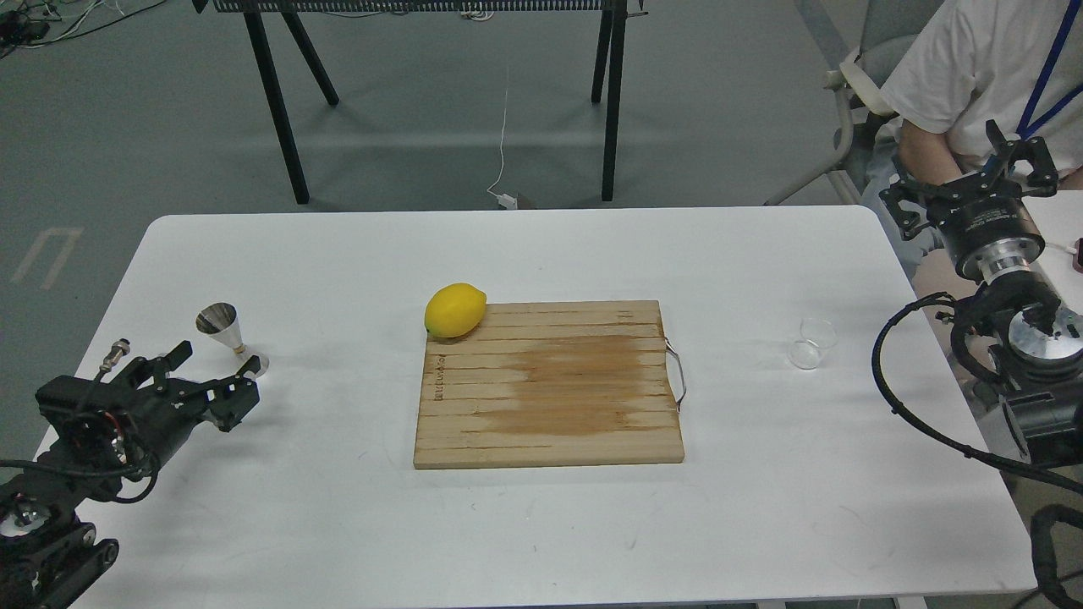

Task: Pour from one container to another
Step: 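Close the left gripper around the metal jigger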

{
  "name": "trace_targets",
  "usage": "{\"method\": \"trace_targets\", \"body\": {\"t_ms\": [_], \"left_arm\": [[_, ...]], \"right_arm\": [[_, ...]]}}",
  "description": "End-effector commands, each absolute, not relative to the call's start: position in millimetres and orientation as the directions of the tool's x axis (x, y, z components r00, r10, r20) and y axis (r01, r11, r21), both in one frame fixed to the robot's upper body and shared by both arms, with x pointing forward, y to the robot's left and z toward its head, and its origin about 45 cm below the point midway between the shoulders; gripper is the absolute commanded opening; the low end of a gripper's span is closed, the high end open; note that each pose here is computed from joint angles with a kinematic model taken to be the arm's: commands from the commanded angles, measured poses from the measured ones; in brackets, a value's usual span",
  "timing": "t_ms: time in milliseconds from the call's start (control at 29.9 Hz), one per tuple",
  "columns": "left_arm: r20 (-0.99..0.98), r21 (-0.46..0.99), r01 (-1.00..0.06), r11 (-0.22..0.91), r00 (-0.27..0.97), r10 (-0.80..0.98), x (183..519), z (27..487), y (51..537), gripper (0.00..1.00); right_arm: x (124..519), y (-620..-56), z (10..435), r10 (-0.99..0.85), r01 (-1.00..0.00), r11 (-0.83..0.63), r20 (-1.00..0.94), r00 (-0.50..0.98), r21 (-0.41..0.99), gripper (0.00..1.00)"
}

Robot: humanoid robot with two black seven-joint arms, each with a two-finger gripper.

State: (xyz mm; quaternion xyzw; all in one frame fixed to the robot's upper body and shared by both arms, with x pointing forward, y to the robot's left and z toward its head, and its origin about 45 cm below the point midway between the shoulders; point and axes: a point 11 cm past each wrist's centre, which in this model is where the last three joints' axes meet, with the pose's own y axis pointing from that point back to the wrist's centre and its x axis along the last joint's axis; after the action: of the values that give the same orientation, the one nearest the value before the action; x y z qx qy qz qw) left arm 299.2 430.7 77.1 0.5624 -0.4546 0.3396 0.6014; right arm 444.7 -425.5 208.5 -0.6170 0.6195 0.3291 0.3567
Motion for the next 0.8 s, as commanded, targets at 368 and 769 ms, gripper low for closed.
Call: {"method": "trace_targets", "body": {"t_ms": [368, 769], "left_arm": [[0.923, 0.384, -0.92, 0.078, 0.38, -0.058, 310, 61, 431, 0.83], [0.926, 0.378, -0.925, 0.05, 0.376, -0.048, 326, 59, 426, 0.75]], "right_arm": [[444, -427, 208, -0.527, -0.999, 0.029, -0.85, 0.013, -0.033, 1.0], [445, -424, 207, -0.526, -0.999, 0.022, -0.851, 0.015, -0.031, 1.0]]}}
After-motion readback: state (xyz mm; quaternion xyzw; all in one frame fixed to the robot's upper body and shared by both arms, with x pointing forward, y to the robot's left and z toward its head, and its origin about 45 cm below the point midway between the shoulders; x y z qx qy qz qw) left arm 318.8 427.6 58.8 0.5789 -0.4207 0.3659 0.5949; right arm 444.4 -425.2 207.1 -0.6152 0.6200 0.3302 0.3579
